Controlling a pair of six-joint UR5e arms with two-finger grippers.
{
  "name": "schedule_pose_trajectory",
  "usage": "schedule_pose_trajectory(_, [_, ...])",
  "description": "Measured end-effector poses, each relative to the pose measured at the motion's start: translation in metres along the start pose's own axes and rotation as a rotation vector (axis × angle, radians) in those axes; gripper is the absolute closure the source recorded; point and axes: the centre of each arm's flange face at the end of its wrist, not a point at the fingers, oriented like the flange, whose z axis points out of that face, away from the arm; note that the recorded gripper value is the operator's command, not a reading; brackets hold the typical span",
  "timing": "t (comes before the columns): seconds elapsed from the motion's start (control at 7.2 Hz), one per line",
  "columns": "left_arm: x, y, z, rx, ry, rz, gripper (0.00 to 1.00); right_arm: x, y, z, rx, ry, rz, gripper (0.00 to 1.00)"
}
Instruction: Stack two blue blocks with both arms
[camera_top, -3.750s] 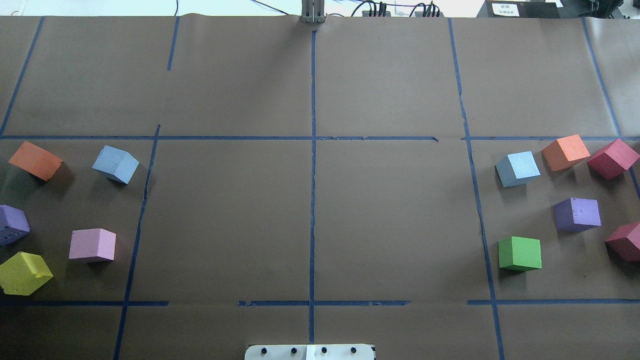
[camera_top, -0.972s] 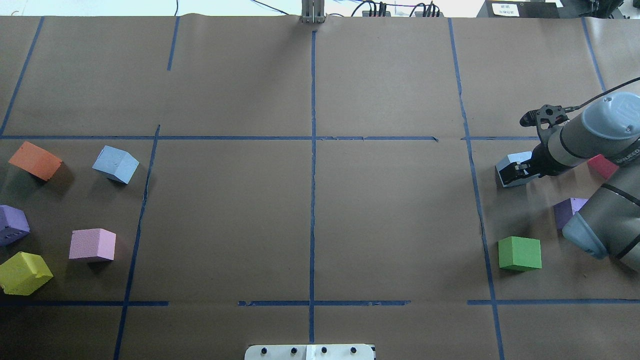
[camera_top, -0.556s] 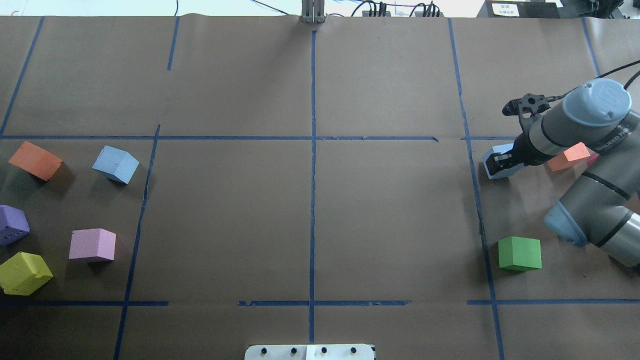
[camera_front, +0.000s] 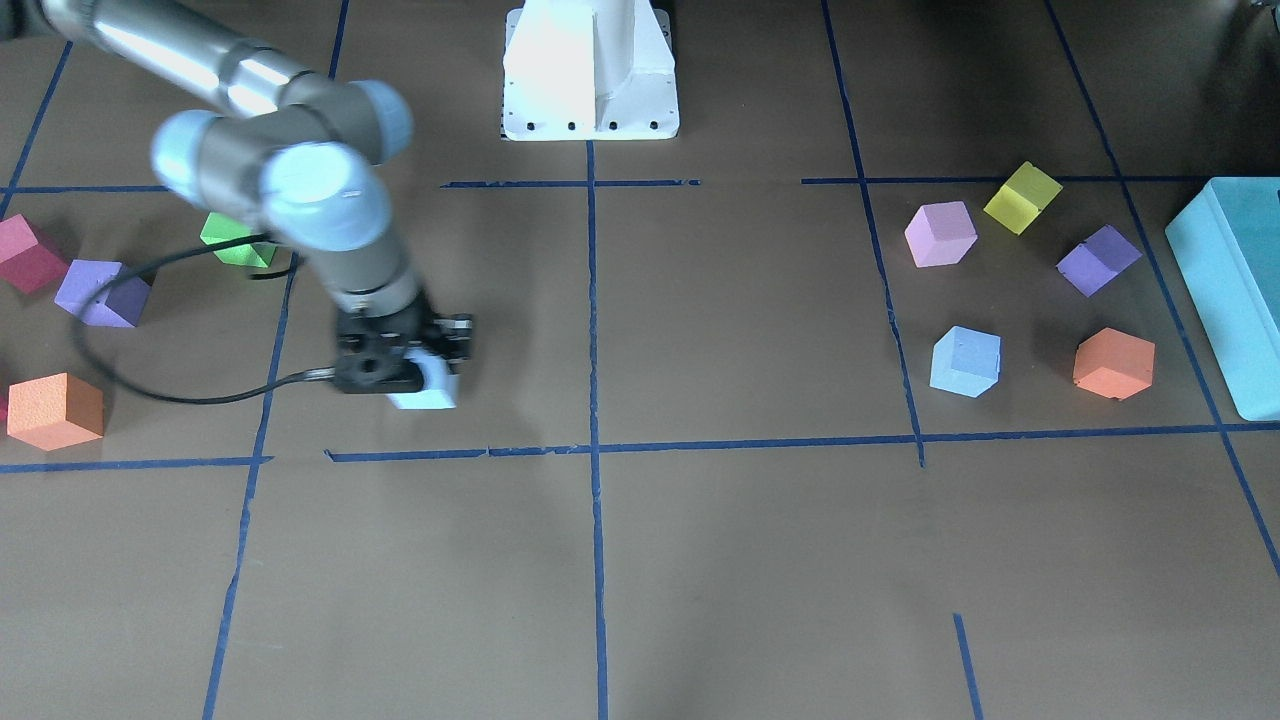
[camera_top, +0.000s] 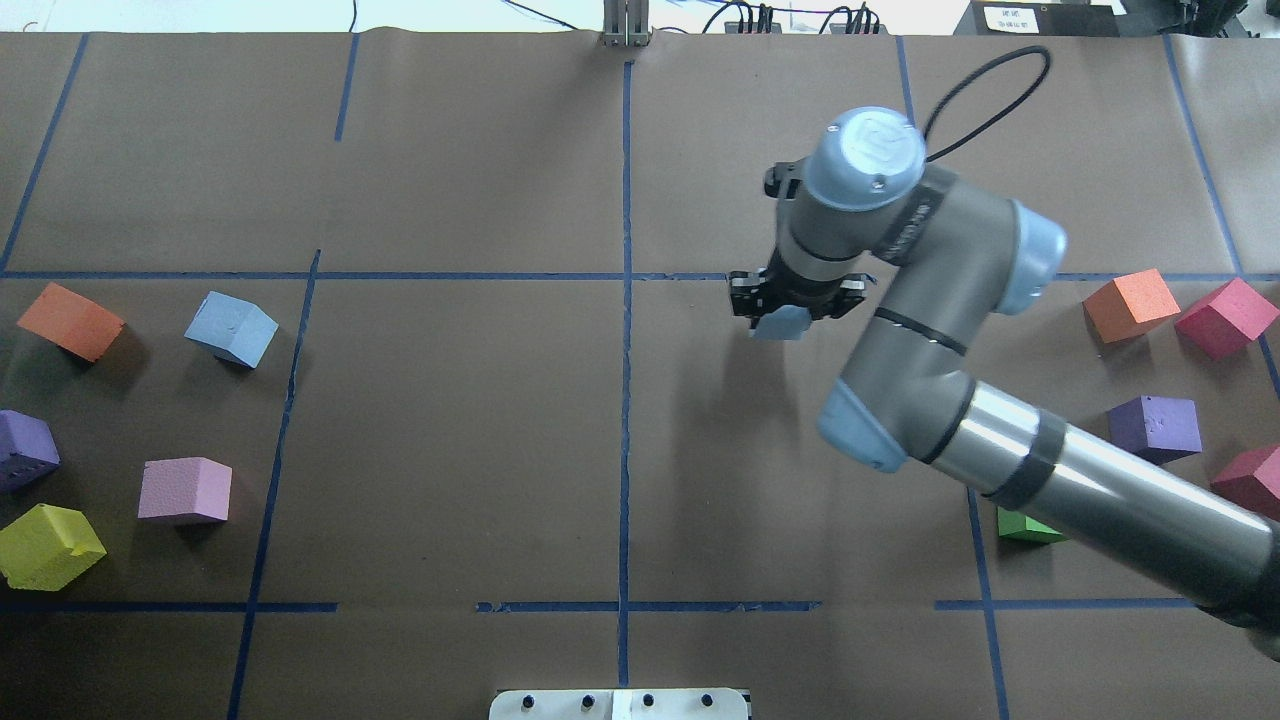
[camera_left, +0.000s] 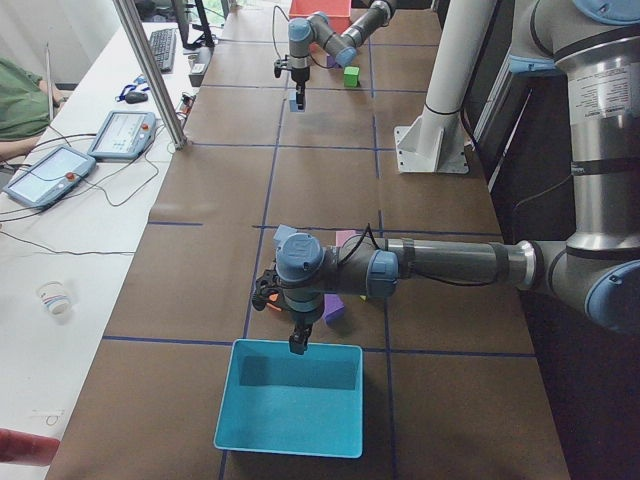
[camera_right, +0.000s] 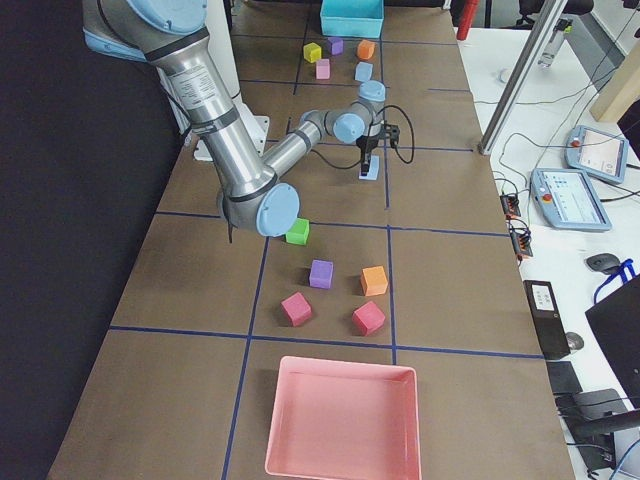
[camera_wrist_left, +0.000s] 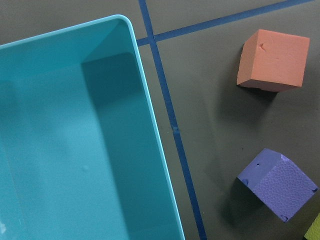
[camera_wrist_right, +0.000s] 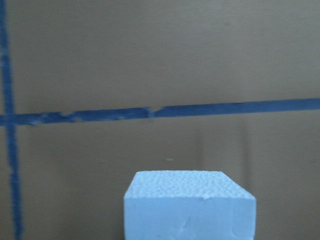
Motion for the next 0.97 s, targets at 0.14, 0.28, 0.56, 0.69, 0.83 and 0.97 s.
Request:
schedule_pose_trajectory(0.14, [0.0,0.0,0.0,0.0,0.0,0.001,0.0,-0.062,0.008,0.004,0.011,0.001,0.04,0.6])
schedule_pose_trajectory(0.28, [0.0,0.0,0.0,-0.001,0.0,0.001,0.0,-0.101,0.018,0.005,0.02,0.001,0.059,0.54])
schedule_pose_trajectory(0.56, [0.0,0.0,0.0,-0.001,0.0,0.001,0.0,-0.128,0.034,0.01,0.029,0.006,0.056,0.01])
schedule_pose_trajectory(0.69, [0.0,0.0,0.0,-0.001,0.0,0.001,0.0,-0.131,0.037,0.015,0.033,0.014,0.051,0.0])
schedule_pose_trajectory(0.83, [0.0,0.0,0.0,-0.001,0.0,0.001,0.0,-0.132,0.038,0.017,0.035,0.019,0.046,0.0])
schedule_pose_trajectory(0.97, [0.0,0.0,0.0,-0.001,0.0,0.001,0.0,-0.134,0.038,0.015,0.037,0.017,0.042,0.0])
